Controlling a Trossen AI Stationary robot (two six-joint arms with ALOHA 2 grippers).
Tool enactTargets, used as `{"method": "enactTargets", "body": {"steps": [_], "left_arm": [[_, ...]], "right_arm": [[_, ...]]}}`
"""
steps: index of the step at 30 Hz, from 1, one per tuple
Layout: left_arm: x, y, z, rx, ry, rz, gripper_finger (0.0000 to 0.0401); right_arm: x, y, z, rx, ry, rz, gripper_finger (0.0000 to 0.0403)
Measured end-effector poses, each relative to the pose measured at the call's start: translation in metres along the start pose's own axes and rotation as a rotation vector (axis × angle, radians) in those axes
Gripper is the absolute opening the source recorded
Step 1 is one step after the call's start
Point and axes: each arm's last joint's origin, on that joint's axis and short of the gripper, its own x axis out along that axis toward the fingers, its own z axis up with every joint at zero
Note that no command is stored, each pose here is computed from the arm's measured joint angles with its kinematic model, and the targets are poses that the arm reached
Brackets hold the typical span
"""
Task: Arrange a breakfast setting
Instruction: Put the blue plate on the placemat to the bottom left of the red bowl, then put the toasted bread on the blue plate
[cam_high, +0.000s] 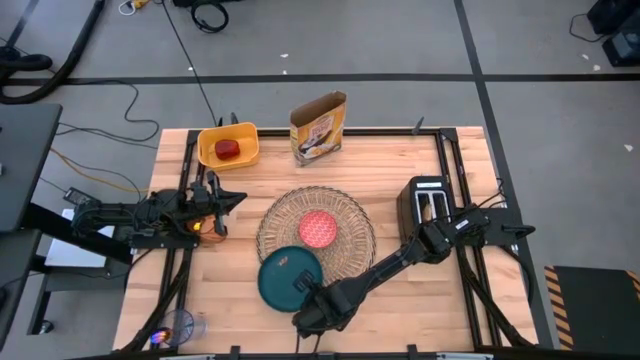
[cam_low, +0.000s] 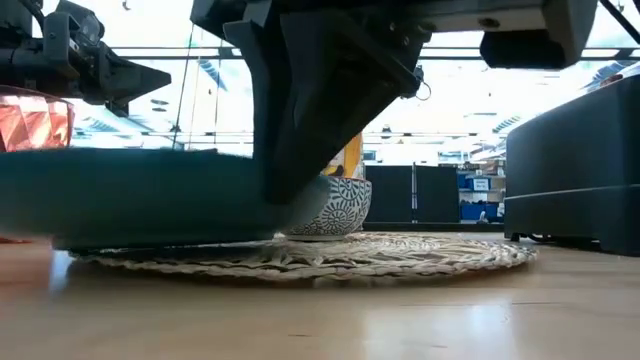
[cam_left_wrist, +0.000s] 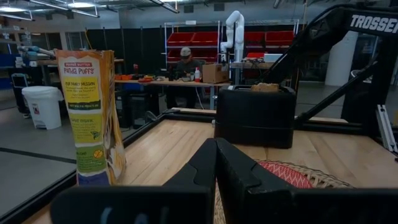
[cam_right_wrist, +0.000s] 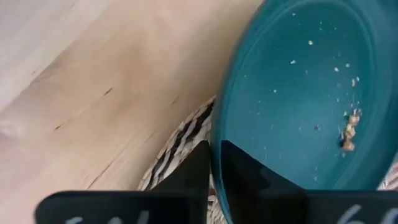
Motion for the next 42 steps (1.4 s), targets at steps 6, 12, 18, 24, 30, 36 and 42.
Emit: {"method": "enactTargets", "body": {"steps": [6, 12, 18, 24, 30, 36, 42], "left_arm": [[0.0, 0.0, 0.0, 0.0, 0.0, 0.0, 0.0016], [0.0, 0.0, 0.0, 0.0, 0.0, 0.0, 0.0016], [0.0, 0.0, 0.0, 0.0, 0.0, 0.0, 0.0016], [0.0, 0.0, 0.0, 0.0, 0.0, 0.0, 0.0016], [0.0, 0.0, 0.001, -0.002, -0.005, 0.0, 0.0016], [0.0, 0.0, 0.0, 0.0, 0.0, 0.0, 0.0016], [0.0, 0.0, 0.0, 0.0, 0.0, 0.0, 0.0016]], "right_arm": [[0.0, -0.001, -0.001, 0.045, 0.004, 0.0, 0.0084], [-0.017, 0.006, -0.007, 0.166, 0.058, 0.014, 0.0117], [-0.069, 0.01, -0.017, 0.427, 0.074, -0.084, 0.0129], [-0.114, 0.02, -0.043, 0.817, 0.128, -0.382, 0.013], [-0.142, 0.033, -0.073, 1.09, 0.062, -0.423, 0.0135], [-0.157, 0.043, -0.132, 1.372, 0.092, -0.441, 0.0167], [-0.184, 0.046, -0.199, 1.653, 0.102, -0.378, 0.0214]]}}
